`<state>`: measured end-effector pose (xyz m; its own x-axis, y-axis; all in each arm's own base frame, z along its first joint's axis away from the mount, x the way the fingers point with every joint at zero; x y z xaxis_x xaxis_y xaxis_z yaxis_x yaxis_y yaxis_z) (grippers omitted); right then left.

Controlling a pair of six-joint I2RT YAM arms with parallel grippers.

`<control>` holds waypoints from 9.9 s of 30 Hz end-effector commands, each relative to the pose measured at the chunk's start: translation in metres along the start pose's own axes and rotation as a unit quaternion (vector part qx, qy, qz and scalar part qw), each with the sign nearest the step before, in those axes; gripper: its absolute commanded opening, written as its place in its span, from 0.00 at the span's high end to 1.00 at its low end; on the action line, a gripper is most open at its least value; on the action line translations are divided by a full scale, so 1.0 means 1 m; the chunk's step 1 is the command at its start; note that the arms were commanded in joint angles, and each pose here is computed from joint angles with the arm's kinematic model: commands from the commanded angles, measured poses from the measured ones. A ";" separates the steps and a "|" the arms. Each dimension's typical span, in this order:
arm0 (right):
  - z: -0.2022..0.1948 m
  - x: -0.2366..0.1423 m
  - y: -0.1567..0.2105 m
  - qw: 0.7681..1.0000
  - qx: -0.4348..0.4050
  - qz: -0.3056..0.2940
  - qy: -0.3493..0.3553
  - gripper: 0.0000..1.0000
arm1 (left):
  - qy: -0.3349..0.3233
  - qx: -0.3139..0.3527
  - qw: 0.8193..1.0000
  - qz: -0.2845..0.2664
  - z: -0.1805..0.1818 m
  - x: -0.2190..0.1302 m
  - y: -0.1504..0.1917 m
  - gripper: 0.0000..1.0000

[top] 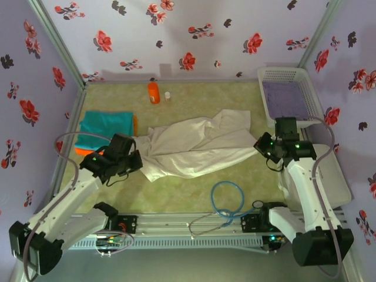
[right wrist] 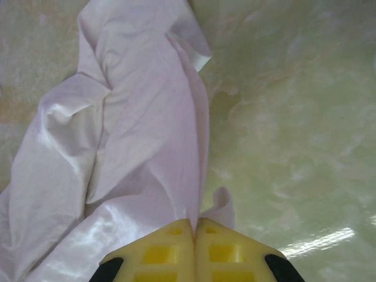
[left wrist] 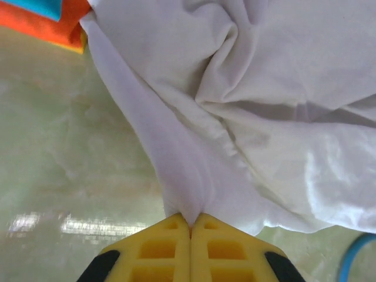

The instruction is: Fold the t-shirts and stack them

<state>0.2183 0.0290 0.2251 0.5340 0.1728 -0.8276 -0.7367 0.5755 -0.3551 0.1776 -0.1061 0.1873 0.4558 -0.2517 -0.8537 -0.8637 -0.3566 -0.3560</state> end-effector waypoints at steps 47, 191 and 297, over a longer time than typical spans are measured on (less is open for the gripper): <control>0.024 0.072 -0.022 0.994 -0.027 -0.013 -0.101 0.10 | 0.001 0.122 0.992 0.010 -0.063 0.035 -0.074 0.28; -0.057 0.184 0.014 0.988 0.020 0.121 0.094 0.30 | -0.017 0.175 0.984 -0.028 -0.114 0.111 -0.226 1.00; -0.060 0.188 0.012 0.987 0.015 0.133 0.088 0.30 | -0.188 0.291 0.938 0.001 -0.133 0.141 -0.191 0.33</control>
<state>0.3149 0.0322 0.0700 0.4012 0.2407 -0.8838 -0.8070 0.5494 -0.2167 0.4538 -0.2088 0.1644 0.4403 0.1961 -0.8762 -0.8678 0.3434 -0.3592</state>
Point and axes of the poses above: each hand's point on the last joint's axis, 136 mm out from that joint toward the fingers, its own x axis out along the fingers, its own z axis along the line the jaws close on, y = z × x, the point moved 5 cm from there along -x, back along the fingers, and after that the axes turned 3 degrees about -x, right-handed, at the moved point
